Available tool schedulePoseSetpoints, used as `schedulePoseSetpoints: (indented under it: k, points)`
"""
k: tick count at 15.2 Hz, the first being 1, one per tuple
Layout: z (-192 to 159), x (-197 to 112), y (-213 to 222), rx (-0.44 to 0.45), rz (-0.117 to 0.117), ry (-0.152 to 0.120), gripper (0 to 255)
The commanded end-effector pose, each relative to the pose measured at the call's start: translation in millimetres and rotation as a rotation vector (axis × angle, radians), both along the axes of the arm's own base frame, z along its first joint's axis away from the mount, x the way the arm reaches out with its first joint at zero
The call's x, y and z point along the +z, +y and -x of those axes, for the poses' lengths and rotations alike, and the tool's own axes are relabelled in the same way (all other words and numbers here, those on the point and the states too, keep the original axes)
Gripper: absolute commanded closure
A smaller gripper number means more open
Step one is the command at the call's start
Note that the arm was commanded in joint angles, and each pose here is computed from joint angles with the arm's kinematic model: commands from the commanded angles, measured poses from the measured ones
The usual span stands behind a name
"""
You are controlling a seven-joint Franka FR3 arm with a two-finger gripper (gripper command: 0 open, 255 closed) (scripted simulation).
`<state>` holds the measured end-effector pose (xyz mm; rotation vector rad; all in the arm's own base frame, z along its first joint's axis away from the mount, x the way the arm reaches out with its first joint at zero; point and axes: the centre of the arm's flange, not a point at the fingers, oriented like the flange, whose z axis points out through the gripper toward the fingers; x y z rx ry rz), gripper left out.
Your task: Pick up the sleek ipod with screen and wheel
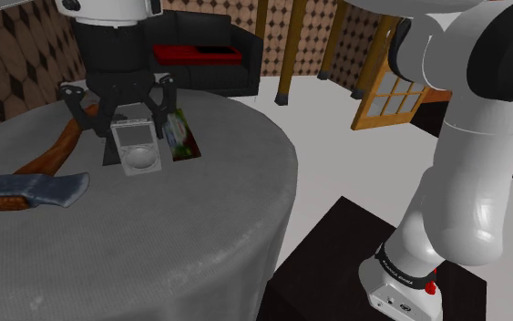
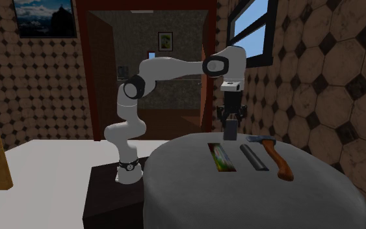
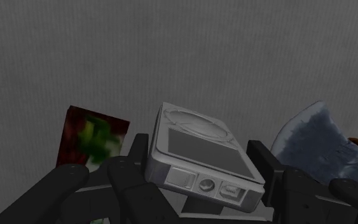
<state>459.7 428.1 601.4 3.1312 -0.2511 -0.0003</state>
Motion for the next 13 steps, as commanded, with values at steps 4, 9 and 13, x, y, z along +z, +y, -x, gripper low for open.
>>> schedulePoseSetpoints:
  k: [4, 9, 13]
  points:
    - [0.2, 25.9, 0.7, 0.0, 0.0, 0.0, 255]
    - [0.2, 52.3, 0.7, 0.0, 0.0, 0.0, 255]
    - [0.2, 63.7, 0.7, 0.0, 0.0, 0.0, 255]
